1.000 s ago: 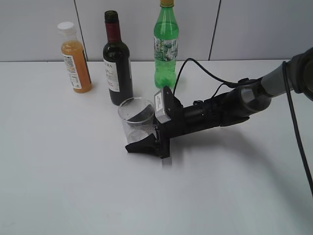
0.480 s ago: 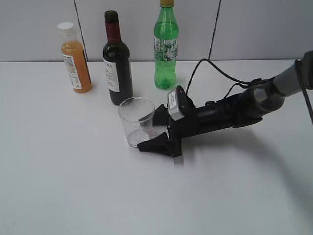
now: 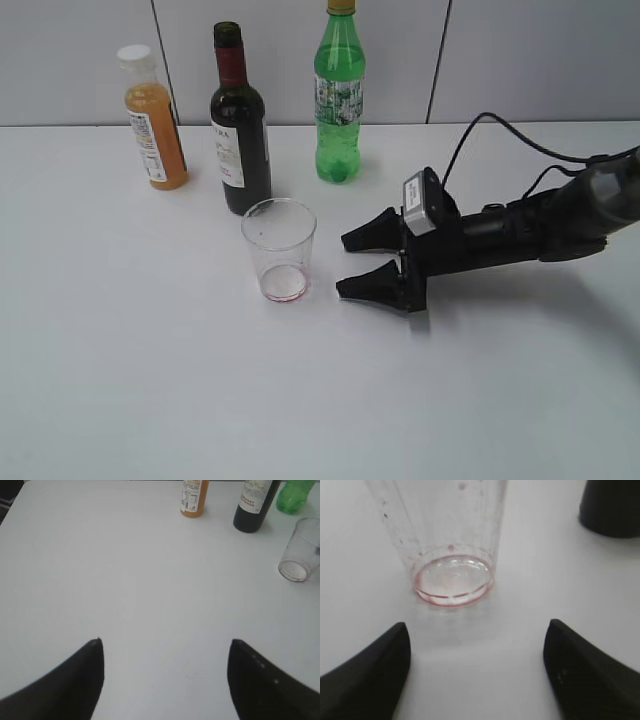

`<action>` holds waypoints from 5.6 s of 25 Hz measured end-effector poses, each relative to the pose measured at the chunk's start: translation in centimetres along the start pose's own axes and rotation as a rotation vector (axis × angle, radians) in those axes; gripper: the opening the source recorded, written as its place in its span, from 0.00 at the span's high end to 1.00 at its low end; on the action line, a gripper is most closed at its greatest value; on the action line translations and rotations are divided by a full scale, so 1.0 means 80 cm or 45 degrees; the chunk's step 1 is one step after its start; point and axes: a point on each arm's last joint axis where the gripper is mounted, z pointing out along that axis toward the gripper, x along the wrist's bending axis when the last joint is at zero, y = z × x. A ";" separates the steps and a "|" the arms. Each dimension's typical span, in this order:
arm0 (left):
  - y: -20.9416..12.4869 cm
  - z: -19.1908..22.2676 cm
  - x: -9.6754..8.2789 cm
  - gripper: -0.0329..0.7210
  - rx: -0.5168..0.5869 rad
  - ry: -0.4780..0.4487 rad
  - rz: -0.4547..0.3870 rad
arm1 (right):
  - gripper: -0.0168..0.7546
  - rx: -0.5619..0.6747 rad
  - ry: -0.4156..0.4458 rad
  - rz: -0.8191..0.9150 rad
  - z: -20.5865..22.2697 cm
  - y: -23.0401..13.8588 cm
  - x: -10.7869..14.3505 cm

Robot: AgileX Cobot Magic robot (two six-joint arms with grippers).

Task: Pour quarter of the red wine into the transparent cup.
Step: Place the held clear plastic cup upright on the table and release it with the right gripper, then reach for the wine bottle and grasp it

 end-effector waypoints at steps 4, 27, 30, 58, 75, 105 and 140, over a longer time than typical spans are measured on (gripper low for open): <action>0.000 0.000 0.000 0.18 0.000 0.000 0.000 | 0.11 -0.002 -0.070 -0.049 -0.025 0.024 -0.009; 0.000 0.000 0.000 0.18 0.000 0.000 0.000 | 0.17 0.249 -1.363 0.384 -0.182 0.197 -0.047; 0.000 0.000 0.000 0.18 0.000 0.000 0.000 | 0.18 0.262 -1.545 0.396 -0.203 0.211 -0.046; 0.000 0.000 0.000 0.18 0.000 0.000 0.000 | 0.21 0.758 -1.455 1.166 -0.294 0.329 0.019; 0.000 0.000 0.000 0.18 0.000 0.000 0.000 | 0.21 0.705 -1.449 1.154 -0.311 0.293 0.250; 0.000 0.000 0.000 0.18 0.000 0.000 0.000 | 0.21 0.122 -1.668 0.714 -0.302 0.190 0.452; 0.000 0.000 0.000 0.18 0.000 0.001 0.001 | 0.21 0.028 -1.696 0.637 -0.304 0.188 0.470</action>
